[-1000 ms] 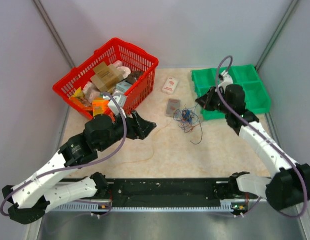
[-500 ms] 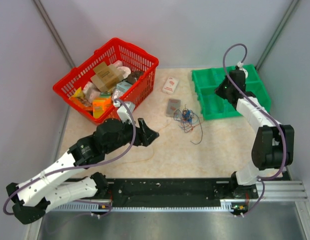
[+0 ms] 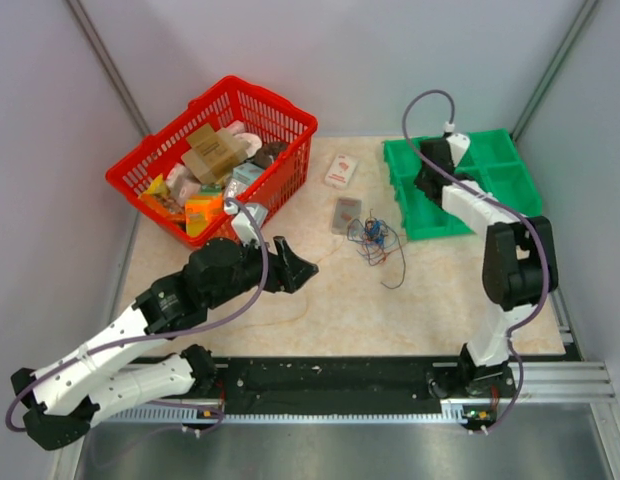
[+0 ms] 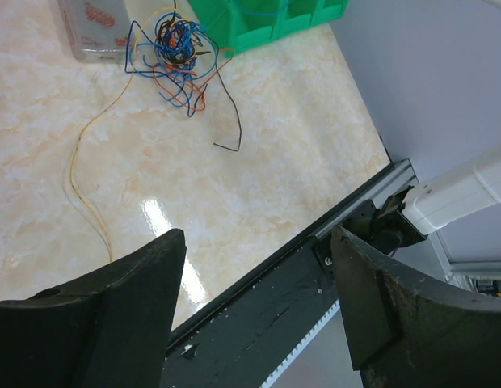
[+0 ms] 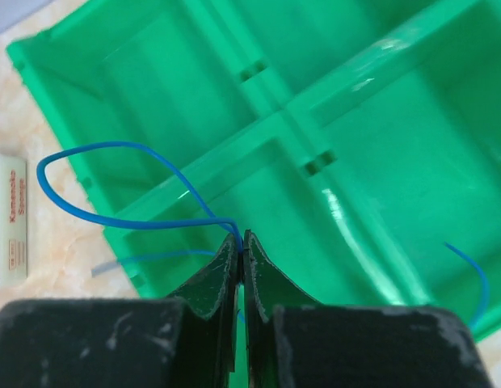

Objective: Untangle the cables

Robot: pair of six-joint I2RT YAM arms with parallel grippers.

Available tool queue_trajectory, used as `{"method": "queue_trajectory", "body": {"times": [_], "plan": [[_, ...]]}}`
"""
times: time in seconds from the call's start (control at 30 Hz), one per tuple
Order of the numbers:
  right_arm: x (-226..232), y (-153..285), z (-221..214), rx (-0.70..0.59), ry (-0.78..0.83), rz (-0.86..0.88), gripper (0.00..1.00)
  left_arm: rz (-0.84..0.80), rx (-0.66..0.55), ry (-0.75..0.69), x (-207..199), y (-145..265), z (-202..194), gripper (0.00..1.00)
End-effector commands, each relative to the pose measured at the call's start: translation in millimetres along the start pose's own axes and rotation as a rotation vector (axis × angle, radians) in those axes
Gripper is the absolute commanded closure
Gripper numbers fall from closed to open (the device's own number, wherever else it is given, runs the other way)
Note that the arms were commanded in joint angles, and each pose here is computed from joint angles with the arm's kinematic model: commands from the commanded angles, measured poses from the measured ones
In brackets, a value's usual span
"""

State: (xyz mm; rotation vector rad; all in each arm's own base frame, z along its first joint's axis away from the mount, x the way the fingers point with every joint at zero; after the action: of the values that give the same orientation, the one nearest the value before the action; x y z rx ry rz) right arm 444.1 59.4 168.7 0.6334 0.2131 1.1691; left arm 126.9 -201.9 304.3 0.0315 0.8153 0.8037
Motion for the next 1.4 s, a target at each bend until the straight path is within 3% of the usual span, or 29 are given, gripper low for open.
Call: {"method": "queue_trajectory", "body": {"times": [0.0,0.33,0.6,0.67,0.97,1.17,1.33,1.37], "plan": [[32,6,9,-0.093,0.076,-0.057,1.00,-0.041,-0.033,0.027,-9,1,8,0.23],[46,-2,-22,0.124,-0.211,0.094,1.00,-0.025,-0.041,0.022,-3,9,6,0.22],[4,-25,-32,0.196,-0.322,0.010,1.00,-0.081,-0.042,0.064,-7,10,2,0.22],[5,-28,-35,0.214,-0.252,0.037,0.95,-0.082,-0.034,0.065,-5,10,-1,0.22],[-2,17,-9,0.254,0.039,0.117,0.53,-0.083,-0.021,0.036,-10,6,3,0.22],[-35,51,-9,0.201,0.079,0.037,0.45,-0.104,0.004,0.046,-12,0,-1,0.22],[-64,46,-21,0.234,-0.134,-0.010,0.45,-0.069,0.005,0.002,-11,-1,3,0.20],[-68,43,-24,0.237,-0.151,-0.023,0.44,-0.055,0.010,-0.003,-10,-3,3,0.15]]}}
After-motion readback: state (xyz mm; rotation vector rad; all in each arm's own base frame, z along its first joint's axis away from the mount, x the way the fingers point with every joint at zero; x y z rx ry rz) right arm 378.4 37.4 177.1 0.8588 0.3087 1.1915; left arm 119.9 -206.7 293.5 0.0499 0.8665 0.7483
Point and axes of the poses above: each gripper's point midway between its finger pads, its own y axis back along the fingers, its own x axis along the line the jaws close on, z = x × y, the point moved 6 cm from there along y, back along the fingers, and after that the axes turned 3 degrees about y, right-handed, at the moved point
